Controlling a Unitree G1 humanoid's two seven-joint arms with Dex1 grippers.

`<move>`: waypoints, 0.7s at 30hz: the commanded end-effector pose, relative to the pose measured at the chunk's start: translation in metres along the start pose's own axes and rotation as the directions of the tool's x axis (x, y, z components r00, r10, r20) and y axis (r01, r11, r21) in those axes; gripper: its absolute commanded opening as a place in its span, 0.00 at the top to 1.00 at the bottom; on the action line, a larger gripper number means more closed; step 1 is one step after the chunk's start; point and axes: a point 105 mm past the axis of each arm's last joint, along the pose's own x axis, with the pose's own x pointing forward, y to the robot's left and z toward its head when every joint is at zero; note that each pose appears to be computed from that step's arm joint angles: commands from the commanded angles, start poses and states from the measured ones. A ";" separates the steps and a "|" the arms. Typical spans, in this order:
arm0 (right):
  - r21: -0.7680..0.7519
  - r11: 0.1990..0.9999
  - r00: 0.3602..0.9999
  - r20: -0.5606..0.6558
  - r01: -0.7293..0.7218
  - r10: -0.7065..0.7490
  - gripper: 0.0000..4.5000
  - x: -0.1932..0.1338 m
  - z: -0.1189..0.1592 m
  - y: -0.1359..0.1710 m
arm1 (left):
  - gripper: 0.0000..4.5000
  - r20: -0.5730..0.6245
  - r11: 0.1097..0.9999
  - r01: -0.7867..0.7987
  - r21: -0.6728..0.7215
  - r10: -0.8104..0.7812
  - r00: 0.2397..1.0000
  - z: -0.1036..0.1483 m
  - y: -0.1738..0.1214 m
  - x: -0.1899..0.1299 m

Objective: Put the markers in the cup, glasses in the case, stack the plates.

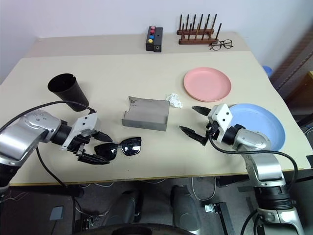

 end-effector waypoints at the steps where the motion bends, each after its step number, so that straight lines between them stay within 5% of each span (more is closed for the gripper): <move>1: -0.036 0.999 0.999 0.034 -0.007 0.008 0.00 0.003 0.011 -0.001 | 0.05 0.033 0.997 -0.080 0.020 0.079 0.996 0.004 0.011 -0.008; 21: -0.049 0.999 1.000 0.024 -0.004 0.005 0.00 -0.004 0.003 -0.005 | 0.05 0.082 0.996 -0.091 -0.023 0.093 0.992 -0.012 0.033 0.025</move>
